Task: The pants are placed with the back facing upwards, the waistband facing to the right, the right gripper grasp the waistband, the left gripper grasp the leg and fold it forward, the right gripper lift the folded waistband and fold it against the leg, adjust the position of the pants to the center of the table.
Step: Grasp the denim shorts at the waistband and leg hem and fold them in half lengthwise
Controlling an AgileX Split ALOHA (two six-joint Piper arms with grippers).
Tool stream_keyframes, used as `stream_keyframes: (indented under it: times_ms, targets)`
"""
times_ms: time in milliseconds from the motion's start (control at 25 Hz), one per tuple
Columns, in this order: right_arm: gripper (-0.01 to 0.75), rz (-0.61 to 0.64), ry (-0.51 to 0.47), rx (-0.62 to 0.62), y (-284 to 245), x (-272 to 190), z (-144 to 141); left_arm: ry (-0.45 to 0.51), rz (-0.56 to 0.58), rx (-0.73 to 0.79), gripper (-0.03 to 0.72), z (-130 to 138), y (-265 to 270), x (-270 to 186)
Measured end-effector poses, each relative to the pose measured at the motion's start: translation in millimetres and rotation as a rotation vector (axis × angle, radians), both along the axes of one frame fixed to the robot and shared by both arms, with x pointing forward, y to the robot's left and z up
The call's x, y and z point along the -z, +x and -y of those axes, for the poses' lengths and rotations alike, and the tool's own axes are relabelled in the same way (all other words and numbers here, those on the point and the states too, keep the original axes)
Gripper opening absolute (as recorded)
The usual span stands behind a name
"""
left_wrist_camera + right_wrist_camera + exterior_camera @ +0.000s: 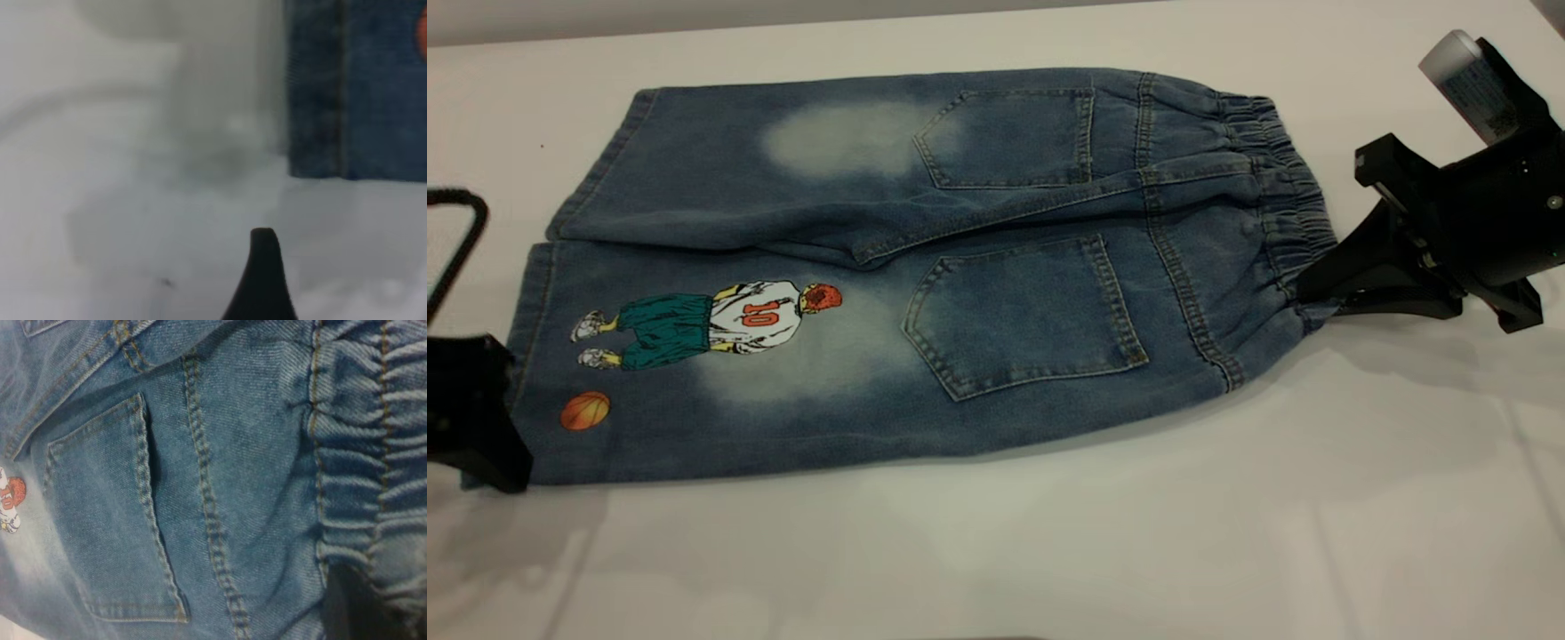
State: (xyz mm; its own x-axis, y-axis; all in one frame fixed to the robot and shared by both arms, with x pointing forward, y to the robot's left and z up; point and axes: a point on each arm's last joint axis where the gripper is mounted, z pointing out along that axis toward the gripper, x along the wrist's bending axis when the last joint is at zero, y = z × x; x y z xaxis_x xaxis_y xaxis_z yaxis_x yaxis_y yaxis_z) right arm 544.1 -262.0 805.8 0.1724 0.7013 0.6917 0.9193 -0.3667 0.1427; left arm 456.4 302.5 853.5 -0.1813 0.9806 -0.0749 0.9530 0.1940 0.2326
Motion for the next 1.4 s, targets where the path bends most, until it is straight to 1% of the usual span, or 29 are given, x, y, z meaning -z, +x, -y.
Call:
stream_keyframes:
  times_ms: [200, 440, 600, 680, 800, 840, 960, 1040, 1080, 1160, 1280, 1400]
  targets:
    - [0.037, 0.000, 0.000, -0.001, 0, 0, 0, 0.026, 0.039, -0.005, 0.546, -2, 5, 8]
    - [0.037, 0.001, 0.002, -0.001, 0, 0, 0, 0.040, 0.054, -0.003, 0.546, -4, 7, 13]
    - [0.037, 0.001, 0.002, -0.001, 0, 0, 0, 0.045, 0.036, -0.001, 0.545, -4, 9, 21]
    - [0.037, 0.001, 0.002, -0.001, 0, 0, 0, 0.048, 0.031, -0.002, 0.533, -4, 9, 24]
    - [0.037, 0.001, 0.002, -0.001, 0, 0, 0, 0.051, 0.041, -0.004, 0.461, -5, 10, 24]
    - [0.037, 0.001, 0.002, -0.001, 0, 0, 0, 0.053, 0.048, -0.005, 0.415, -5, 11, 24]
    - [0.037, 0.001, 0.003, -0.002, 0, 0, 0, 0.057, 0.058, -0.006, 0.235, -5, 12, 25]
    - [0.037, 0.001, 0.004, -0.003, 0, 0, 0, 0.059, 0.061, -0.007, 0.095, -5, 12, 25]
    - [0.037, 0.001, 0.003, -0.006, 0, 0, 0, 0.059, 0.062, -0.007, 0.060, -5, 12, 25]
    - [0.037, 0.002, 0.003, -0.019, -1, 0, -1, 0.057, 0.056, -0.006, 0.038, -5, 12, 25]
    - [0.038, 0.006, 0.008, -0.056, -3, -1, -2, 0.041, 0.032, -0.002, 0.037, -4, 9, 20]
    - [0.038, 0.023, 0.034, -0.100, -5, -6, -5, 0.018, 0.037, 0.005, 0.037, -2, 7, 3]
